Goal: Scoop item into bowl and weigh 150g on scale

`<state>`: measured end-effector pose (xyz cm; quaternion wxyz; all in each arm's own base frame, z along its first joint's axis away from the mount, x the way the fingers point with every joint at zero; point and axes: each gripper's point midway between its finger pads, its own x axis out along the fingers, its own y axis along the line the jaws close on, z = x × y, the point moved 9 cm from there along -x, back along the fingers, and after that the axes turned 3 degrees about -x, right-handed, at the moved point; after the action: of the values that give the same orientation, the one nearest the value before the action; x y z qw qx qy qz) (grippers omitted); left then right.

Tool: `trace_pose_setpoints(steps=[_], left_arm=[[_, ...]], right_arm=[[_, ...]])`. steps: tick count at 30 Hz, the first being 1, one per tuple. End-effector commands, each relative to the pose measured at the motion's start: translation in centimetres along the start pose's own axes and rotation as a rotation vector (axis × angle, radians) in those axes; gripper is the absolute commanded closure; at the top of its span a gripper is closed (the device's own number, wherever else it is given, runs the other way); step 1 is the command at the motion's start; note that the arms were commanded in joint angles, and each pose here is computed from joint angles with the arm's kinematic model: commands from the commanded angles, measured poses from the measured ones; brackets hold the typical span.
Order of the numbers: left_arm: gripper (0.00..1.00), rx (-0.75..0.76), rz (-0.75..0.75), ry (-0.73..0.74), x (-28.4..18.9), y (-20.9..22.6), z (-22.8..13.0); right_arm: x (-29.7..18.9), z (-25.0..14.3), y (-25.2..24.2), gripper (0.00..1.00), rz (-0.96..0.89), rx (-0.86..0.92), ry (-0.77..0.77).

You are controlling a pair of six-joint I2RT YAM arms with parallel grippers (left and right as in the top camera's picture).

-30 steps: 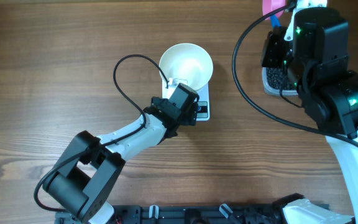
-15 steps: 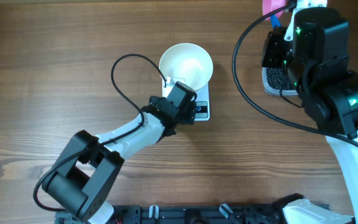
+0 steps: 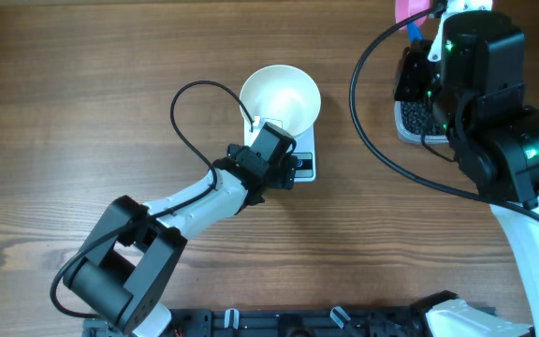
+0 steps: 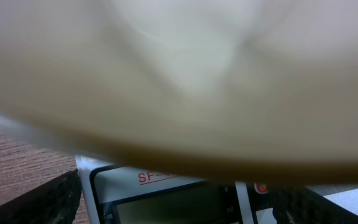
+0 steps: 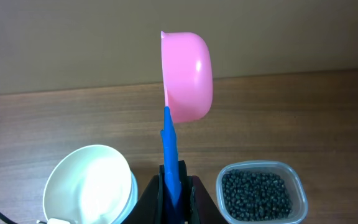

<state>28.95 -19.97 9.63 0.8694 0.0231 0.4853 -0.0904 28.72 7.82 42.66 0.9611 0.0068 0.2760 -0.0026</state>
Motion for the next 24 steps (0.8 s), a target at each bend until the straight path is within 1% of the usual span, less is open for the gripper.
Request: trace_pose_setpoints(steps=[1,3,7,24], left_arm=[[0.00,0.005,0.003,0.006,0.42,0.04,0.16],[0.00,-0.001,0.002,0.003,0.42,0.03,0.20],[0.00,-0.077,0.004,-0.002,0.43,0.06,0.29],[0.00,-0.074,0.006,0.001,0.49,0.06,0.22]], right_arm=[[0.13,0.01,-0.06,0.96,0.000,-0.017,0.002],[0.13,0.01,-0.06,0.96,0.000,-0.017,0.002],[0.13,0.01,-0.06,0.96,0.000,-0.017,0.002],[0.13,0.01,-0.06,0.96,0.000,-0.017,0.002]])
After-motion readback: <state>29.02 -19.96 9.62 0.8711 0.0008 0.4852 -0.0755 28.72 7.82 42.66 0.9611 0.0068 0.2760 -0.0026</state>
